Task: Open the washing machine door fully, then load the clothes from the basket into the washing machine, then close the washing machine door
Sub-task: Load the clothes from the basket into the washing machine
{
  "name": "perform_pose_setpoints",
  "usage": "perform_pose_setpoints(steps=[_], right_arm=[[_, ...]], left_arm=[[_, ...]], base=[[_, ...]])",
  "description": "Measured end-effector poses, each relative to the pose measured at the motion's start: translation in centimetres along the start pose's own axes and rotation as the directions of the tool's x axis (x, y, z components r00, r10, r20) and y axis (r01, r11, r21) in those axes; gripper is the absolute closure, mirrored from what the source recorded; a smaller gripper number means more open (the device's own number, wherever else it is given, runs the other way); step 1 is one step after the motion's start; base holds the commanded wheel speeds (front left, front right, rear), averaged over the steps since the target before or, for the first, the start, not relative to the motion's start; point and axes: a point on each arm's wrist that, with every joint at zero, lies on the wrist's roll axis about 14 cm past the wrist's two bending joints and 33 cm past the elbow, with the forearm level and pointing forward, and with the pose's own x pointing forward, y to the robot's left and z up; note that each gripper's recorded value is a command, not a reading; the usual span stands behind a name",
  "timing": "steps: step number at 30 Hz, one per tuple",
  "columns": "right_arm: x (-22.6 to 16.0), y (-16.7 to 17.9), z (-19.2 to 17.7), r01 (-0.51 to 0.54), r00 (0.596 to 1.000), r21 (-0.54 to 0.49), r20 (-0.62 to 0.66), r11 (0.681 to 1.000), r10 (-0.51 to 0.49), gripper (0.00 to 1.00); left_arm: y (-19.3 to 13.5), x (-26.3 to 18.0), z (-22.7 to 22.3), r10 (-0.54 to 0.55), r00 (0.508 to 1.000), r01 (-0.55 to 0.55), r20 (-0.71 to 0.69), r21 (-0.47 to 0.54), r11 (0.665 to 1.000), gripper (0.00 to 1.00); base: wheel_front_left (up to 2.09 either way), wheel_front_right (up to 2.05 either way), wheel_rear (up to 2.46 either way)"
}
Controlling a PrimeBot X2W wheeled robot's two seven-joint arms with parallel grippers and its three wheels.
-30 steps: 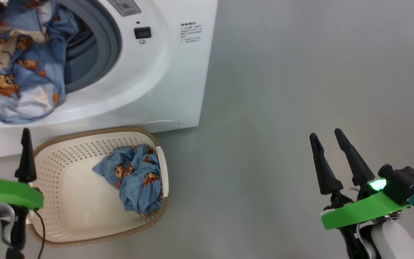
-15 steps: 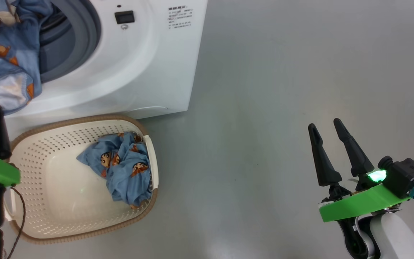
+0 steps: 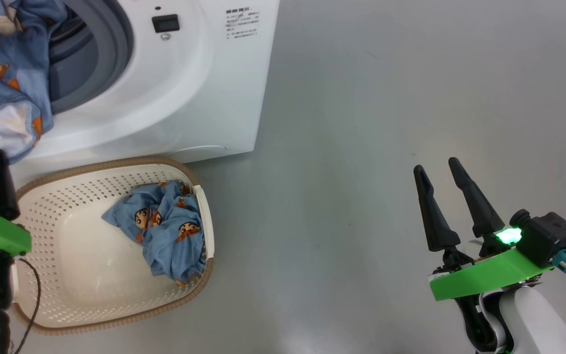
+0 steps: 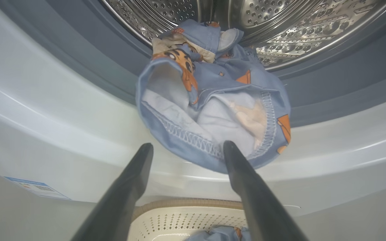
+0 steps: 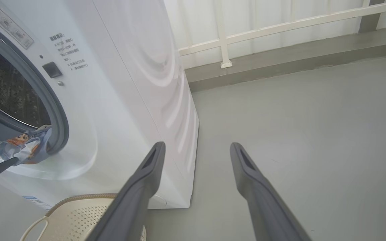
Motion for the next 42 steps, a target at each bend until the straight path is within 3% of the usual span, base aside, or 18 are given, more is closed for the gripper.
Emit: perform_pose_setpoints(steps=[10,11,12,13,14,27,31,34,42], right_arm=[[-0.2,0.0,-0.1,-0.001,1.0,-0.002,-0.006,1.0,0.001,0.0],[-0.2,0.0,-0.1,0.001,1.0,-0.003,-0.006,1.0,-0.001,0.0],[-0.2,-0.1,-0.1,0.002,1.0,-0.003,-0.006,1.0,-0.002,0.0],[-0.2,-0.1,-0.1,0.004,1.0,-0.003,-0.007,1.0,-0.004,0.0],[-0.3,-0.1,-0.1,0.005,1.0,-0.003,-0.006,1.0,-0.005,0.0],[0.2,0.5,-0.8,0.002,1.0,0.025,-0.012,1.0,-0.002,0.0],[0.5,0.7,-1.3,0.003,1.0,0.037,-0.022,0.999,-0.002,0.0],[0.9,1.0,-1.4,0.0,1.0,0.045,-0.018,0.999,0.001,0.0],[1.0,0.3,-1.8,0.025,0.999,0.046,-0.027,0.999,-0.024,0.0]], left_arm=[[-1.2,1.2,1.0,-0.038,0.999,0.039,0.014,-0.009,0.999,0.0],[-1.4,1.3,1.0,-0.044,0.999,0.044,0.013,-0.009,0.999,0.26],[-1.7,1.4,1.0,-0.052,0.999,0.052,0.012,-0.008,0.999,0.64],[-2.0,1.5,1.1,-0.06,0.998,0.06,0.014,-0.007,0.998,0.86],[-2.3,1.5,1.3,-0.069,0.997,0.069,0.019,-0.007,0.998,1.0],[-4.9,2.0,4.2,-0.191,0.978,0.181,0.09,0.101,0.978,1.0],[-5.9,3.1,5.9,-0.224,0.967,0.207,0.119,0.139,0.968,0.91],[-6.6,4.2,6.9,-0.241,0.962,0.218,0.128,0.172,0.961,1.0],[-7.1,7.4,8.9,-0.226,0.969,0.197,0.104,0.231,0.953,1.0]], base=[[0.0,0.0,0.0],[0.0,0.0,0.0],[0.0,0.0,0.0],[0.0,0.0,0.0],[0.0,0.0,0.0],[0.0,0.0,0.0],[0.0,0.0,0.0],[0.0,0.0,0.0],[0.0,0.0,0.0]])
